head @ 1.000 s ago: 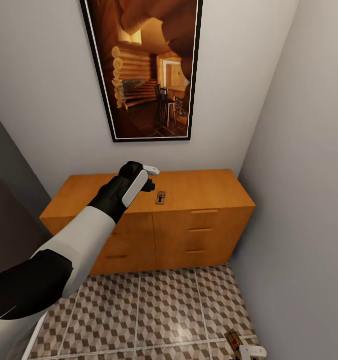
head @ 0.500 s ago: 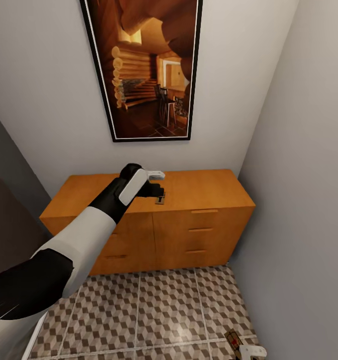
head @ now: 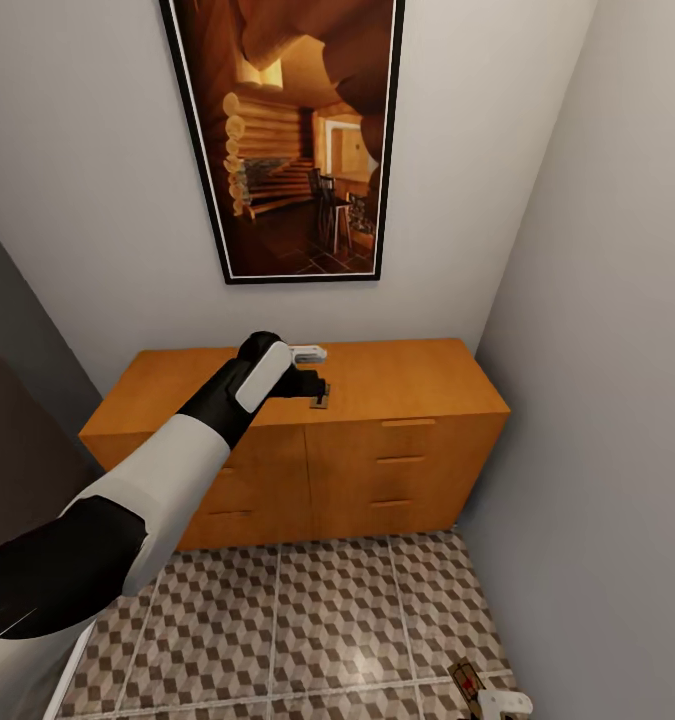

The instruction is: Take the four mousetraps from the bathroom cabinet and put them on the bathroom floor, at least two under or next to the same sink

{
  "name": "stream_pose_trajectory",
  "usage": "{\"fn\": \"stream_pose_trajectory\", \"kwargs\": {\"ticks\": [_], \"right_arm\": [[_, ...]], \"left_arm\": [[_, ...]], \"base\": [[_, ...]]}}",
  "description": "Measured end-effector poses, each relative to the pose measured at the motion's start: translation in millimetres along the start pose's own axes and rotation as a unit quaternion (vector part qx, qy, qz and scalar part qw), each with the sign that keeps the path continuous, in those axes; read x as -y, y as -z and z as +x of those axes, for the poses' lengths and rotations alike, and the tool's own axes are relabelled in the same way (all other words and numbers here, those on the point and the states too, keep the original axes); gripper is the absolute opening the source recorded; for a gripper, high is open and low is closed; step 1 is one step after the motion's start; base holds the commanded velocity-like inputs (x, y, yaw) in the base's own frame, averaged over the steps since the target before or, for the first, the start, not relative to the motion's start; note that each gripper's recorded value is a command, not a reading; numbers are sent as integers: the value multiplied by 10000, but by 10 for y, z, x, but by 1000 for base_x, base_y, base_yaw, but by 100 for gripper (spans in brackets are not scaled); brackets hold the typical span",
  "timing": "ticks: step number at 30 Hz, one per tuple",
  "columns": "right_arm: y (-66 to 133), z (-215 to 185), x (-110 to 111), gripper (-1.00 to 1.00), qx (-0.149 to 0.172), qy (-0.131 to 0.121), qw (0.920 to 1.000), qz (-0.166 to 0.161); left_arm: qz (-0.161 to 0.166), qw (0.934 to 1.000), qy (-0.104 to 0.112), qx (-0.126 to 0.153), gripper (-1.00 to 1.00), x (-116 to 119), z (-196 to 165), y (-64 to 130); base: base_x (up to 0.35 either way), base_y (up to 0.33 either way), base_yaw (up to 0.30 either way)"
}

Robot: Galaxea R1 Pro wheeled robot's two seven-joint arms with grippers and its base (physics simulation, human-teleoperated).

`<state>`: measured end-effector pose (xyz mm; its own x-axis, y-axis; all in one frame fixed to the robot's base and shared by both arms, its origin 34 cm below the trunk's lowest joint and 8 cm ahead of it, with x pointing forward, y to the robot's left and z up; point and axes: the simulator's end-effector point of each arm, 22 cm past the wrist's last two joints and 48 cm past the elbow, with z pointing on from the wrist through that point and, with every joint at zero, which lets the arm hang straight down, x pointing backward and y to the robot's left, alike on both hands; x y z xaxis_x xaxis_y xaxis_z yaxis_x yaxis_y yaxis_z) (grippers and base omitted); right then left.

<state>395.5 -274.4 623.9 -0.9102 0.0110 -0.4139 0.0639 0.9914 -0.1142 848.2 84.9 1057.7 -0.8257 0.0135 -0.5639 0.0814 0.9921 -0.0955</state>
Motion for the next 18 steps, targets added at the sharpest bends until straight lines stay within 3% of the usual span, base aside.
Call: {"fn": "stream_pose_trajectory", "kwargs": {"ticks": [11,18], "right_arm": [[1,1,-5,-100,-1,-1,10000,-3],[3,1,-2,-100,0,-1,10000,-1]], "left_arm": [[-38,10000,16,-41,100,-38,29,-23],[-55,9999,20,-94,100,-48,69,-49]], "base": [[14,-2,0],[214,-113,0]]}}
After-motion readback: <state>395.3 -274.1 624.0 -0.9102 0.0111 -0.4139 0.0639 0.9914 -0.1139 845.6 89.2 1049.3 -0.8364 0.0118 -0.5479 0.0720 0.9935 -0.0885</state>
